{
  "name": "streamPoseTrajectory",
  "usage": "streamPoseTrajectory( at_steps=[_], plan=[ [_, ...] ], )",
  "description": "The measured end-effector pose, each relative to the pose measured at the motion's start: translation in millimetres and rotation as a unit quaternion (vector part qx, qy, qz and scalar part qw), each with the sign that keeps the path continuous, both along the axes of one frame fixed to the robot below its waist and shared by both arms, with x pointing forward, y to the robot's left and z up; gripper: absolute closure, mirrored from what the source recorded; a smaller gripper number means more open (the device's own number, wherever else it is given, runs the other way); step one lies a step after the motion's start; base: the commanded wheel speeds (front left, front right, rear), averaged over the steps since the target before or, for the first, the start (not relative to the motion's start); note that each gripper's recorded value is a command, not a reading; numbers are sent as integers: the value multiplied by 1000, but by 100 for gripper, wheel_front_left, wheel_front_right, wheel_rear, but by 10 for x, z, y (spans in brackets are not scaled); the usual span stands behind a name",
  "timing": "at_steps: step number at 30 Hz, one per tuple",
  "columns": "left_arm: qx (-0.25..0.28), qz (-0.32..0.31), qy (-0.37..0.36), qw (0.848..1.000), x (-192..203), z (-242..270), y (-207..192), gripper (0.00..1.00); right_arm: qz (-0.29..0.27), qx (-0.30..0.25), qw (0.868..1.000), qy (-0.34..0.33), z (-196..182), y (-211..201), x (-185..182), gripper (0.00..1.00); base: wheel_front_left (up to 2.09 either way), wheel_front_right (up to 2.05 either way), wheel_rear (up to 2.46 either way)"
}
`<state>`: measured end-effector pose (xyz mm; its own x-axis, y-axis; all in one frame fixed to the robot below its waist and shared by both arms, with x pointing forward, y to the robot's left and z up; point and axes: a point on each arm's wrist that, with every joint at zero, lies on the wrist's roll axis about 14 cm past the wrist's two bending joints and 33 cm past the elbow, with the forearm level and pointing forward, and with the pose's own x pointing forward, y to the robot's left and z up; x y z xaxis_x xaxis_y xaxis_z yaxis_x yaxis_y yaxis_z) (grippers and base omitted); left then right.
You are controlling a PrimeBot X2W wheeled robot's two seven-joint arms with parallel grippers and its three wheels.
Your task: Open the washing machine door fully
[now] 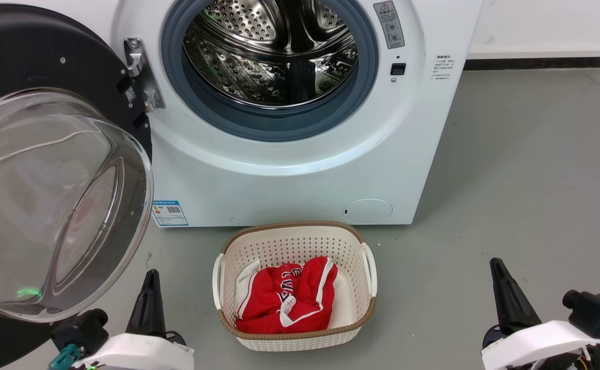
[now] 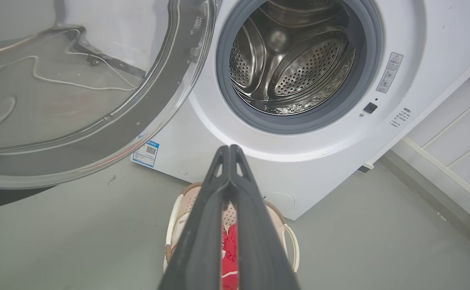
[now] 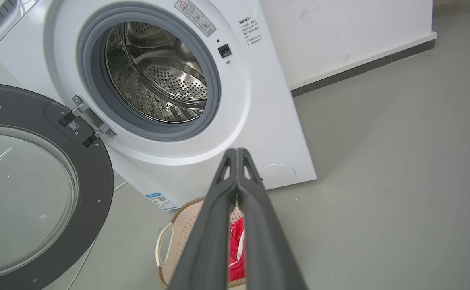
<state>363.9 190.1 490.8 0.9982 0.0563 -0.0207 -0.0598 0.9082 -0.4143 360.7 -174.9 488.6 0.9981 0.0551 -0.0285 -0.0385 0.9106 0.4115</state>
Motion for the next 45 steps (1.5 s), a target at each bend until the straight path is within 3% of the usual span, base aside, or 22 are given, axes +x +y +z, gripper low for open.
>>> streamPoseTrajectory(
  at_steps=[20,45],
  plan=[
    [-155,9,15,988,63,-42,50,100,-22,153,988,11,20,-92,78,100,0,0,0],
    [-305,9,14,952,135,-25,74,100,-35,302,953,17,41,-162,144,100,0,0,0]
  ],
)
